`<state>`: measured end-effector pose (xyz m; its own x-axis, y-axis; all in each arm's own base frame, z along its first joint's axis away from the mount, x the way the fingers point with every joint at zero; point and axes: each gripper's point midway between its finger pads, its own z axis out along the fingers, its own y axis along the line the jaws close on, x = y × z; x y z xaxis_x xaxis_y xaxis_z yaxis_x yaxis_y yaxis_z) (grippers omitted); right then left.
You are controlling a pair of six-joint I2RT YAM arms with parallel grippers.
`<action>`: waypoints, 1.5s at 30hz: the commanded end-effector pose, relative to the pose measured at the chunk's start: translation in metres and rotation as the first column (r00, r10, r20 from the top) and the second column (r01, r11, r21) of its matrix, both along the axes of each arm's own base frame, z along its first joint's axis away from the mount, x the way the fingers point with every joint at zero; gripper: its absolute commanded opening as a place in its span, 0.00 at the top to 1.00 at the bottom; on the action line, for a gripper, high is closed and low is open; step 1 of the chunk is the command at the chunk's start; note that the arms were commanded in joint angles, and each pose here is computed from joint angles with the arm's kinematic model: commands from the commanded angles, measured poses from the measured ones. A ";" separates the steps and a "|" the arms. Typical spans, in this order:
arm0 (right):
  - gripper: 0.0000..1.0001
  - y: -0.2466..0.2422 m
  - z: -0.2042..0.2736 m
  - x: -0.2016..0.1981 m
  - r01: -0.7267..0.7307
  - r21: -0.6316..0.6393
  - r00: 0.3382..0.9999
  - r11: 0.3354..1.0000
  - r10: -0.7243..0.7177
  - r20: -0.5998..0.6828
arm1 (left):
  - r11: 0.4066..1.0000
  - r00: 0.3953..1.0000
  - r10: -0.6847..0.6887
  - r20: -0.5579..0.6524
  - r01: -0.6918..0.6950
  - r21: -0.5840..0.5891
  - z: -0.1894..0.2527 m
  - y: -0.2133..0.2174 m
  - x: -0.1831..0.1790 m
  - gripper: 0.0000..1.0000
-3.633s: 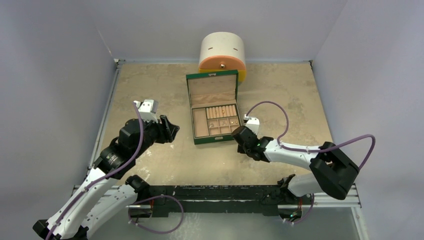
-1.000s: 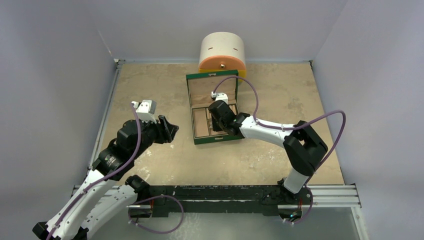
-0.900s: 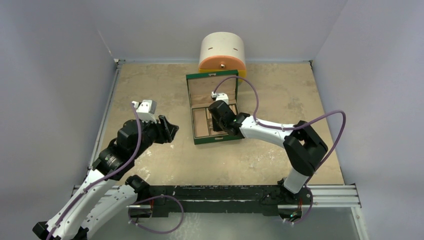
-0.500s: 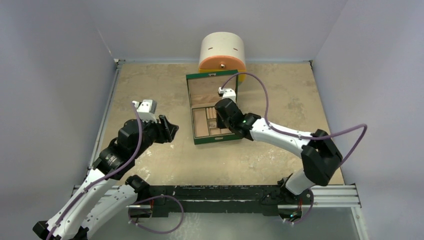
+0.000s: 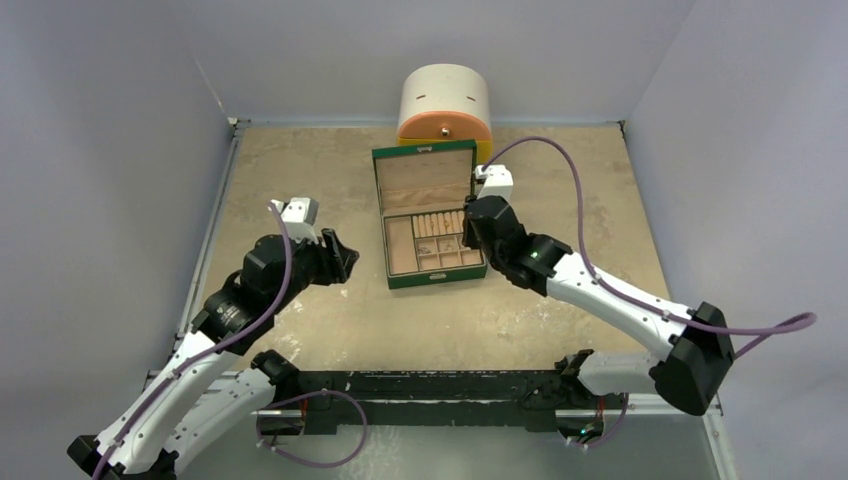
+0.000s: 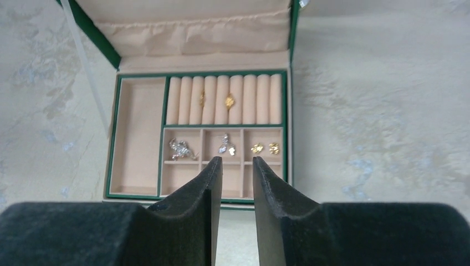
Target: Organize the mixed jewelry
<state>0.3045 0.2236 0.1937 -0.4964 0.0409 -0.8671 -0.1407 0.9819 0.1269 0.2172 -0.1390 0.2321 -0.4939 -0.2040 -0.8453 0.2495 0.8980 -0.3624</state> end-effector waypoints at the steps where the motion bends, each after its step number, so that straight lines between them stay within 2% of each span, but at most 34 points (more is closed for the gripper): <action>1: 0.69 -0.028 0.031 0.010 0.059 -0.053 0.993 0.997 -0.053 0.101 | 1.000 0.999 0.020 0.028 -0.020 -0.011 0.012 0.001 0.006 0.47; 9: 0.72 -0.055 0.053 0.038 0.131 -0.023 0.979 0.991 -0.125 0.161 | 0.999 0.999 0.042 0.026 -0.043 0.012 0.013 0.004 0.011 0.47; 16: 0.77 -0.067 0.084 0.074 0.162 0.035 0.967 0.986 -0.166 0.194 | 0.982 0.984 0.157 0.082 -0.165 0.094 0.037 0.018 0.039 0.47; 21: 0.89 -0.066 0.098 0.097 0.142 0.094 0.969 0.985 -0.157 0.190 | 0.931 0.941 0.312 0.133 -0.331 0.153 0.064 0.035 0.070 0.47; 23: 0.99 -0.065 0.104 0.106 0.140 0.114 0.969 0.984 -0.160 0.190 | 0.909 0.918 0.362 0.164 -0.387 0.158 0.076 0.039 0.082 0.42; 24: 1.00 -0.064 0.108 0.110 0.134 0.127 0.968 0.983 -0.157 0.194 | 0.901 0.909 0.380 0.173 -0.406 0.154 0.082 0.039 0.088 0.41; 35: 1.00 -0.057 0.099 0.147 0.084 0.243 0.984 0.966 -0.119 0.132 | 0.872 0.870 0.462 0.171 -0.481 0.094 0.106 0.019 0.151 0.32; 40: 1.00 -0.056 0.091 0.157 0.068 0.288 0.989 0.955 -0.102 0.105 | 0.870 0.867 0.475 0.152 -0.488 0.065 0.110 0.014 0.181 0.32; 45: 1.00 -0.056 0.084 0.164 0.058 0.324 0.993 0.944 -0.089 0.083 | 0.890 0.888 0.455 0.067 -0.456 0.001 0.094 0.019 0.220 0.34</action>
